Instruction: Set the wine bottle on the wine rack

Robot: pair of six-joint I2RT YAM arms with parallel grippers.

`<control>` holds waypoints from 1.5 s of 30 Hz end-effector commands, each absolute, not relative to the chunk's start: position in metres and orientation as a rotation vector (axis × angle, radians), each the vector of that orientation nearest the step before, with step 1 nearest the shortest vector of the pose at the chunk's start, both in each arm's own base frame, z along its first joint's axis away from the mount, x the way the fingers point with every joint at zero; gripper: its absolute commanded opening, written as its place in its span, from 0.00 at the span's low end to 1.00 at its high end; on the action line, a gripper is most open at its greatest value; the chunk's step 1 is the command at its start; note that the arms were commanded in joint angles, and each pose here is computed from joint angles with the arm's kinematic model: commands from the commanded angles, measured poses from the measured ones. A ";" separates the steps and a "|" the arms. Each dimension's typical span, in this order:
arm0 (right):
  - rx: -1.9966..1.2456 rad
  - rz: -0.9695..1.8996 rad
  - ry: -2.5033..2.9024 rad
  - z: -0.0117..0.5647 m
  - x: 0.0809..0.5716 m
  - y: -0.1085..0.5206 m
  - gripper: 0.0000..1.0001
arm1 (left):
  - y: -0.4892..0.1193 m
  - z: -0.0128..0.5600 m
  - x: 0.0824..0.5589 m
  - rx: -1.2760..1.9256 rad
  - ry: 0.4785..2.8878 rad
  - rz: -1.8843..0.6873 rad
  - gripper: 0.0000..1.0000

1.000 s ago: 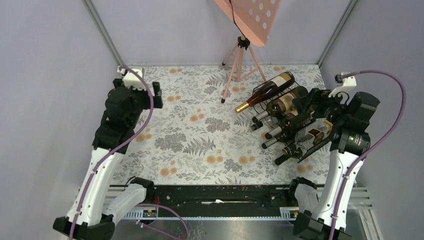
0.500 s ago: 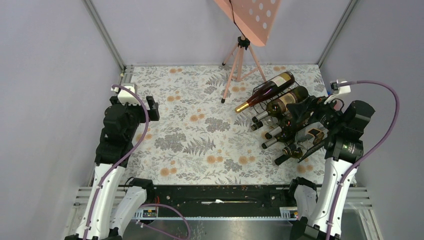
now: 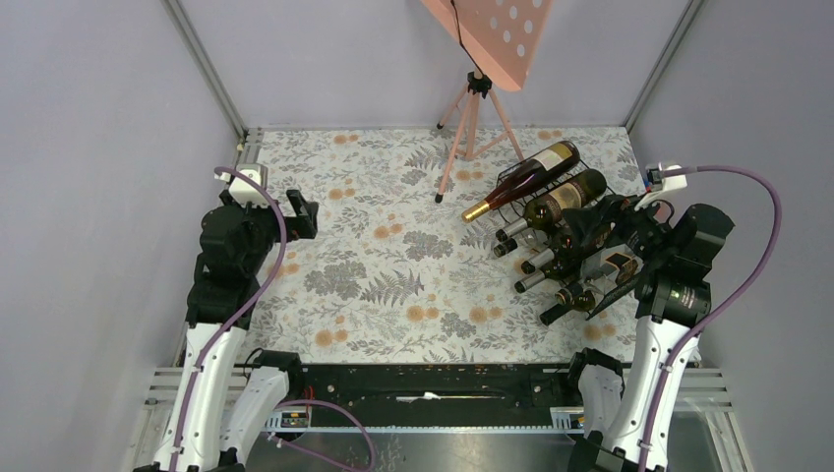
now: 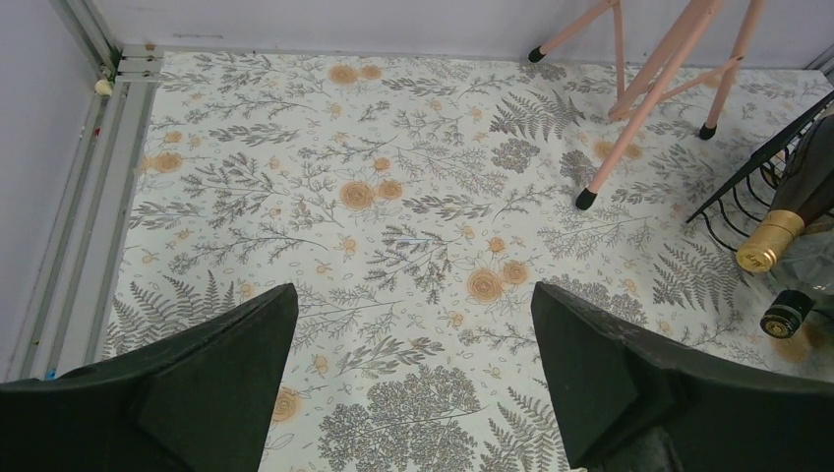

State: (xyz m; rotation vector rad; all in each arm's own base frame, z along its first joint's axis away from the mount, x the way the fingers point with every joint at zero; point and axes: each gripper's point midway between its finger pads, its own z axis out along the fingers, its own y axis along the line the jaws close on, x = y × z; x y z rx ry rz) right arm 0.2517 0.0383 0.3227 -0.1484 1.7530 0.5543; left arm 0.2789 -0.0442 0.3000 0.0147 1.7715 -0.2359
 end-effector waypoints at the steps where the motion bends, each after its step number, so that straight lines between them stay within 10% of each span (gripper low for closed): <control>1: -0.219 0.566 1.710 0.332 0.245 0.046 1.00 | -0.045 0.315 0.281 0.011 1.699 -0.260 0.99; 45: -0.155 0.459 1.721 0.328 0.249 0.031 1.00 | -0.044 0.308 0.275 0.062 1.717 -0.262 0.99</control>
